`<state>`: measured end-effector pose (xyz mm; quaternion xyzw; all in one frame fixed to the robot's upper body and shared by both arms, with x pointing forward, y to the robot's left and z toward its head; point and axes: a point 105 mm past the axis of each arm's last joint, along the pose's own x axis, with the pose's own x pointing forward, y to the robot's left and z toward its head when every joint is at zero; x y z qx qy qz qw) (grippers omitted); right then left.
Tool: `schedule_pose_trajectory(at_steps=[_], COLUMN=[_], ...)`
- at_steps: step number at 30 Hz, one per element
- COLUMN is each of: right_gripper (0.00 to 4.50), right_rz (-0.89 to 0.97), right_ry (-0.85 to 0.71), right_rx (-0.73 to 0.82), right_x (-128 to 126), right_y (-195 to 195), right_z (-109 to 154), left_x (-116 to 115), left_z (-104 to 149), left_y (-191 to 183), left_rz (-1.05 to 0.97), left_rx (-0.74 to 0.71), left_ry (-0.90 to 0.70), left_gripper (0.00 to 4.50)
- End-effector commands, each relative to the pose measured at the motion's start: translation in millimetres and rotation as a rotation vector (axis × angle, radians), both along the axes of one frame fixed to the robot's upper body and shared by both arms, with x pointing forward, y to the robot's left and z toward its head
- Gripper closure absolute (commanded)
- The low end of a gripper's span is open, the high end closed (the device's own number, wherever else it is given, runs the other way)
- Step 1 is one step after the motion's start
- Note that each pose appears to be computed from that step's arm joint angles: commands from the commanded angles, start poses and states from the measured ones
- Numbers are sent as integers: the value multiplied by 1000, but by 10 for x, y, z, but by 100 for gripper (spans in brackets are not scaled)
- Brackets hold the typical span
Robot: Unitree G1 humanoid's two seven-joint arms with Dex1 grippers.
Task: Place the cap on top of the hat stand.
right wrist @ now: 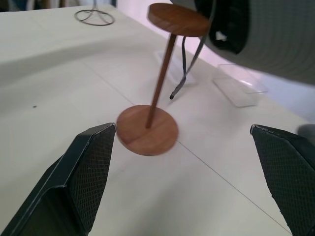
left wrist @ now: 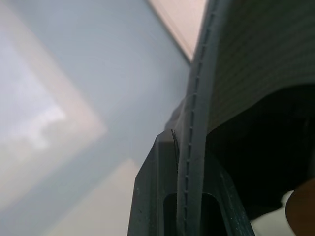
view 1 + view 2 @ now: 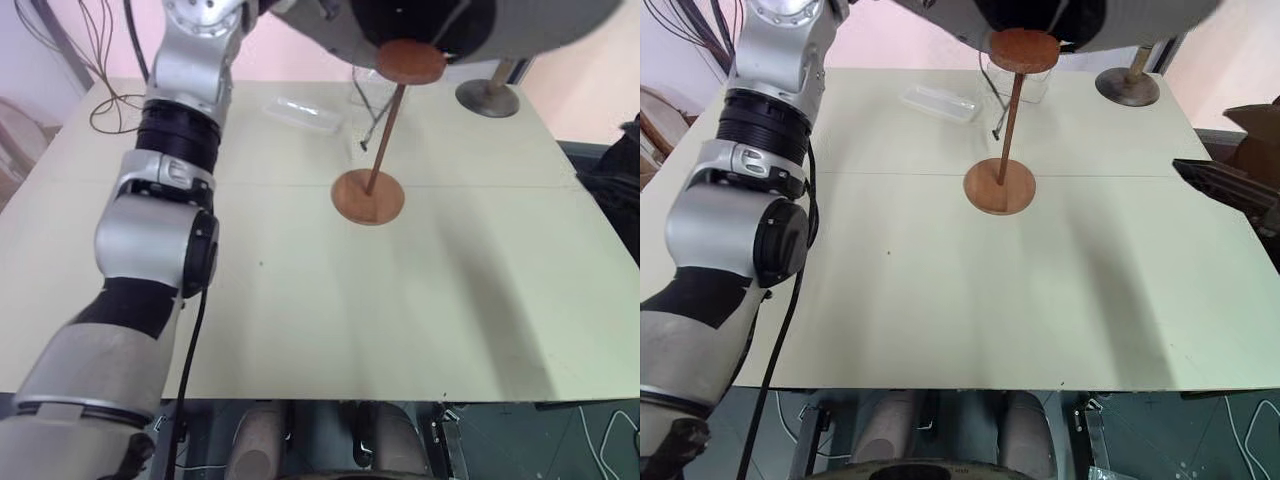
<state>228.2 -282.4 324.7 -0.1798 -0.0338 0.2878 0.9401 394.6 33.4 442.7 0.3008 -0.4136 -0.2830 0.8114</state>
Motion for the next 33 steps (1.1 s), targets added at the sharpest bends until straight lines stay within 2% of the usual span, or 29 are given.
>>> schedule_pose_trajectory(at_steps=[1,6,8,10,15,19,22,25,29,33], right_gripper=[0,0,0,0,0,0,0,0,0,0], right_rz=[-53,-115,-150,-172,-201,-204,-199,-195,-187,-182], right_ry=[-65,-71,-76,-80,-66,-50,-38,-29,-24,-11], right_rx=[-19,17,23,31,45,42,34,28,29,25], right_x=[-141,-247,-285,-312,-297,-250,-214,-181,-152,-145], right_y=[-69,-217,-299,-351,-435,-453,-449,-445,-431,-422], right_z=[152,177,180,189,152,105,76,48,19,-23], left_x=[-254,-383,-375,-399,-397,-357,-308,-216,-36,28], left_z=[12,-580,-880,-1073,-1541,-1813,-1949,-1923,-1913,-1928], left_y=[-43,26,39,39,21,15,21,74,199,315], left_rz=[24,127,134,128,98,38,1,39,118,142], left_rx=[69,261,309,337,458,548,619,637,626,587], left_ry=[-247,-531,-555,-583,-634,-588,-531,-518,-439,-360], left_gripper=[445,445,445,445,445,445,445,445,445,445])
